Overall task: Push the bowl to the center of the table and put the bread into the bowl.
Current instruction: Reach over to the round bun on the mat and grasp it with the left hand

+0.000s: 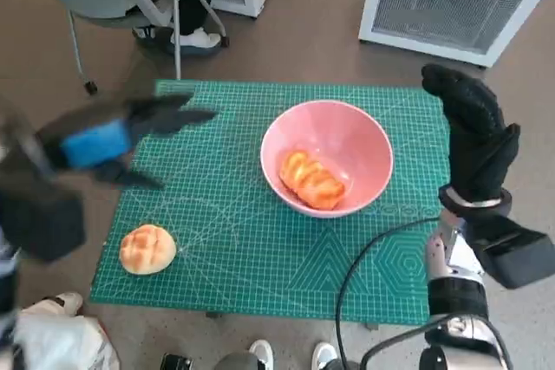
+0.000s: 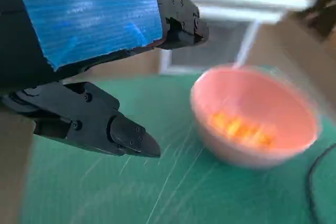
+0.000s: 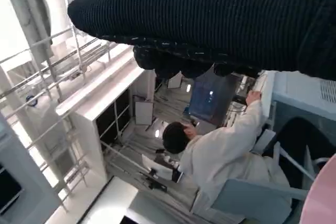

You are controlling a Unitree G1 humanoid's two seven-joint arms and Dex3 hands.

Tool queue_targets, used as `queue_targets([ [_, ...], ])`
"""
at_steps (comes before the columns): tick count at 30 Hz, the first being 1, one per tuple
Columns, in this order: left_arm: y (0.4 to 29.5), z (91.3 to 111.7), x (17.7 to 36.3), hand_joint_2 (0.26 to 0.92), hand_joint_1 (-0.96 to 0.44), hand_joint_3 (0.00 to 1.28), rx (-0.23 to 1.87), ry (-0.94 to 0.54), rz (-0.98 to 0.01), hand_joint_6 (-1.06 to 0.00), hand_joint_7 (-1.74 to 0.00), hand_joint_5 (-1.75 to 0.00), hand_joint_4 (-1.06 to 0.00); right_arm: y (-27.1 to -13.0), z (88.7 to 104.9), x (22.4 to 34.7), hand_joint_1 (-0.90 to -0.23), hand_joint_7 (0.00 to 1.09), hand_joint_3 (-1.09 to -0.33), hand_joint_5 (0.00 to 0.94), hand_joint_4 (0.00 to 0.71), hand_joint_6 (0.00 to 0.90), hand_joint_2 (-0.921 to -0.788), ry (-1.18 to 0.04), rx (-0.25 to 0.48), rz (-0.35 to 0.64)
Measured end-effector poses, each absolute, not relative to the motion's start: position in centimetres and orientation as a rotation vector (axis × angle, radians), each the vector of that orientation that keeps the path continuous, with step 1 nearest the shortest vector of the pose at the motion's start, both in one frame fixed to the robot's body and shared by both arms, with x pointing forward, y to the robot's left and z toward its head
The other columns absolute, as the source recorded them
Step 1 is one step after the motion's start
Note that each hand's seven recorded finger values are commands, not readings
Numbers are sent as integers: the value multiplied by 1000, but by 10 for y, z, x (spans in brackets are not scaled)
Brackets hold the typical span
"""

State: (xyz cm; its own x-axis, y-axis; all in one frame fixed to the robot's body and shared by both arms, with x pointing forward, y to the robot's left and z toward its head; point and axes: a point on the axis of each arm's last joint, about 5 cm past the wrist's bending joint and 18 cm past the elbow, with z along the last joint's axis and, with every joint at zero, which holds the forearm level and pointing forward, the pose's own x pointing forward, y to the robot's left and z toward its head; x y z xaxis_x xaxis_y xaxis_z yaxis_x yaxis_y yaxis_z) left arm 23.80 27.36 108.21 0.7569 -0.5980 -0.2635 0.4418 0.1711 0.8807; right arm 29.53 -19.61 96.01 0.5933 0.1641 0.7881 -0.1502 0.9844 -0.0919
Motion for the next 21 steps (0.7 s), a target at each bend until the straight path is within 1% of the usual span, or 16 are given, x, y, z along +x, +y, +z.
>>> queue_targets([
  [3,277,1071,225,798,41,1,1176,-70,-739,-352,-49,-11,-235,-196,959,296,-612,264,-764,3,376,238,-921,-909,-9,188],
  [8,276,1056,212,799,24,1,1158,24,-756,-358,-36,-6,-238,-195,959,298,-612,262,-762,3,377,241,-921,-909,1,203],
  [13,273,1049,206,796,11,0,1151,46,-766,-365,-28,-5,-242,-193,962,300,-609,260,-760,3,378,244,-921,-914,2,222],
  [21,273,1039,202,790,-5,0,1158,56,-767,-371,-18,-2,-245,-193,961,301,-607,255,-759,3,380,247,-921,-902,1,241],
])
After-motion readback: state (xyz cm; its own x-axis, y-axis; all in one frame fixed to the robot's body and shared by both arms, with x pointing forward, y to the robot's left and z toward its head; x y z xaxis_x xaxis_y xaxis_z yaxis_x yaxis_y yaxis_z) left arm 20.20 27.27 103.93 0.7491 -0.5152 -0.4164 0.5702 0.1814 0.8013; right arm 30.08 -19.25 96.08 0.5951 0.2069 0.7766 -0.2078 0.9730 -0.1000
